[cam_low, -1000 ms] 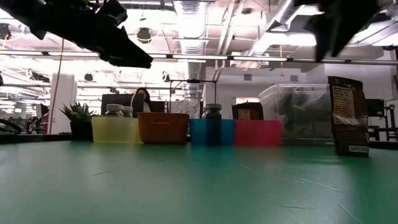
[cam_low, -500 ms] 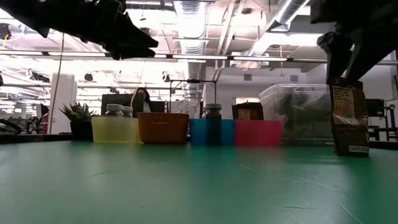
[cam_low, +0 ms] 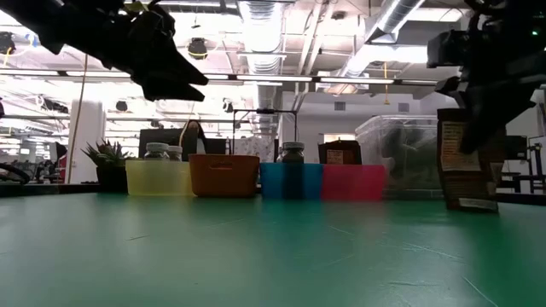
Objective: Sort spices by type
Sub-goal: Put the right brown seasoning into the red bin
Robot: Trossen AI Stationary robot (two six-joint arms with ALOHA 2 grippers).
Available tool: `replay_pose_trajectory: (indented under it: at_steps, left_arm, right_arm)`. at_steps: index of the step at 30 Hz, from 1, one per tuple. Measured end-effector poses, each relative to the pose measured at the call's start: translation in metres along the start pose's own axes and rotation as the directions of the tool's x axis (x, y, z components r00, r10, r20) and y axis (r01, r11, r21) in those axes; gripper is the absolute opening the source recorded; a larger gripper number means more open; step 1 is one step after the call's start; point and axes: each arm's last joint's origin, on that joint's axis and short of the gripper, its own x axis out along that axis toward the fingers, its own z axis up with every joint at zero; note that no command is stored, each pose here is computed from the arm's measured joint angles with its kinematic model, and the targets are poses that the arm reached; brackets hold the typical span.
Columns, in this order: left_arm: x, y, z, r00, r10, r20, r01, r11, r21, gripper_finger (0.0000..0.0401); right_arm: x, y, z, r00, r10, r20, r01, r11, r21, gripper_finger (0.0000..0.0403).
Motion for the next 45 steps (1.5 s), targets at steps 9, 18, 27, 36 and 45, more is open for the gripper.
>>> replay_pose_trajectory:
  at_steps: [9,18,27,36,45]
  left_arm:
    - [-0.006,-0.004,0.035,0.998,0.028,-0.063,-0.027,1.0,0.016,0.0288]
    - [-0.004,-0.005,0.036,1.0,0.008,-0.002,-0.008,0.999,0.052,0.0288]
    - [-0.007,0.003,0.054,0.998,0.034,-0.057,-0.028,0.994,0.108,0.0288]
    - [-0.016,0.012,0.07,0.981,0.043,-0.192,-0.022,0.994,0.109,0.0288]
    - [-0.029,0.012,0.081,0.953,0.042,-0.3,-0.004,0.992,0.125,0.0288]
  right_arm:
    - [-0.026,-0.013,0.022,0.995,0.027,0.101,-0.024,0.999,-0.027,0.0019]
    - [-0.053,-0.092,0.08,0.966,-0.119,0.228,0.15,0.981,-0.121,0.002]
    - [-0.028,-0.192,0.084,0.957,-0.119,0.265,0.129,0.991,-0.021,0.0019]
    - [0.03,-0.218,0.093,0.975,-0.106,0.193,0.117,0.992,-0.045,0.002]
    - [0.07,-0.236,0.098,0.99,-0.108,0.089,0.11,0.994,-0.023,0.004]
